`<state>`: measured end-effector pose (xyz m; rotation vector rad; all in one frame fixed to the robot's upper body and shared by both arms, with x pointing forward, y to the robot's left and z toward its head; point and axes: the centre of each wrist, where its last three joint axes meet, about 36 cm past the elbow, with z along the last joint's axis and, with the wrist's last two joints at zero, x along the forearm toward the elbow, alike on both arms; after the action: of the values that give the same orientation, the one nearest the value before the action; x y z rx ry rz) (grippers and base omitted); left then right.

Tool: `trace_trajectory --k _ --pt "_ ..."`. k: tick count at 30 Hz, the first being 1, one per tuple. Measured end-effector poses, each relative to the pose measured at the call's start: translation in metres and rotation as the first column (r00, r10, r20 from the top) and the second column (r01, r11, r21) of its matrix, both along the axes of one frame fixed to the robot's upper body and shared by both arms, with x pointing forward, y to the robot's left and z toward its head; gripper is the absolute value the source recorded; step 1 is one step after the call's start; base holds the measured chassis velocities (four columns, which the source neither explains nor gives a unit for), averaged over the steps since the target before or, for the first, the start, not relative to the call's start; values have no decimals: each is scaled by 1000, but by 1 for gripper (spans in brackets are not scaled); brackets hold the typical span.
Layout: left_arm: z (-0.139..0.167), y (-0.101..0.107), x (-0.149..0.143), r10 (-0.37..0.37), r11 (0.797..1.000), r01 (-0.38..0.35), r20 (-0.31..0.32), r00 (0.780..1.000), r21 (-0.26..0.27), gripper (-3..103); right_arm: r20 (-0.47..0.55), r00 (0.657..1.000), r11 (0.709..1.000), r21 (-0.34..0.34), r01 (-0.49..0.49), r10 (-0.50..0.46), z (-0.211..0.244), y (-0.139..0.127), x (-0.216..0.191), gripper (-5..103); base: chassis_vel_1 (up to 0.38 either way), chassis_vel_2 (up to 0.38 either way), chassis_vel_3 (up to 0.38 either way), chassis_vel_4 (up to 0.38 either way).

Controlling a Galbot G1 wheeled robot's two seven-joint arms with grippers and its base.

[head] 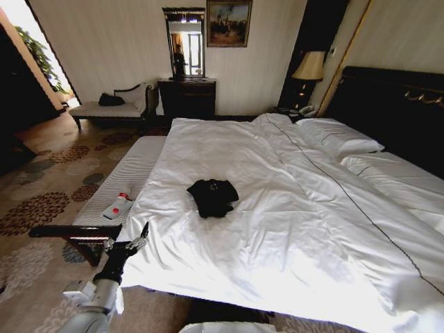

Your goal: Fold the clothes on the bed.

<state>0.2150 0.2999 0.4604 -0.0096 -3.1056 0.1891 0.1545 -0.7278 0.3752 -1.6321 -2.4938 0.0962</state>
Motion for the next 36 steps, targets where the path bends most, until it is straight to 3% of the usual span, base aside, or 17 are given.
trace_trajectory --k 13,16,19,20,23,25,28,29,31,32,36 --pt "-1 0 -2 5 1000 -5 -3 1000 -3 100 -17 1000 1000 19 19 -18 -13 0 -10 -2 0 0 0 0" --pt "-1 0 -2 5 1000 -5 -3 1000 -3 100 -17 1000 1000 20 16 -15 -14 4 -11 7 0 0 0 0" --pt "-1 0 -2 1 1000 -1 -2 1000 0 100 4 1000 1000 13 0 0 -8 12 -9 23 -58 -47 -76 -32" --pt "-1 0 -2 1 1000 -1 -2 1000 0 100 4 1000 1000 13 0 0 -8 12 -9 23 -53 -36 -88 -29" --pt "0 0 -1 0 1000 0 -1 1000 1 100 26 999 999 2 -34 34 -2 22 -5 38 -18 -19 -13 -10" --pt "0 0 -1 0 1000 0 -1 1000 1 100 31 999 999 -1 -42 42 -1 23 -4 38 0 0 0 0" --pt "0 0 -1 -1 1000 1 -1 1000 0 100 50 996 997 -15 -71 72 6 33 -3 55 0 0 0 0" --pt "0 0 -1 -1 1000 1 -1 1000 0 100 50 996 997 -15 -71 72 6 33 -3 55 0 0 0 0" --pt "-1 -1 -2 -1 1000 1 -1 1000 1 100 70 991 993 -35 -113 115 13 47 -2 66 0 0 0 0" --pt "-1 -1 -2 -1 1000 1 -1 1000 1 100 70 991 993 -35 -113 115 13 47 -2 66 0 0 0 0" --pt "-1 -4 -2 -5 1000 5 -3 1000 3 100 67 976 978 -28 -207 208 1 100 0 82 0 0 0 0"
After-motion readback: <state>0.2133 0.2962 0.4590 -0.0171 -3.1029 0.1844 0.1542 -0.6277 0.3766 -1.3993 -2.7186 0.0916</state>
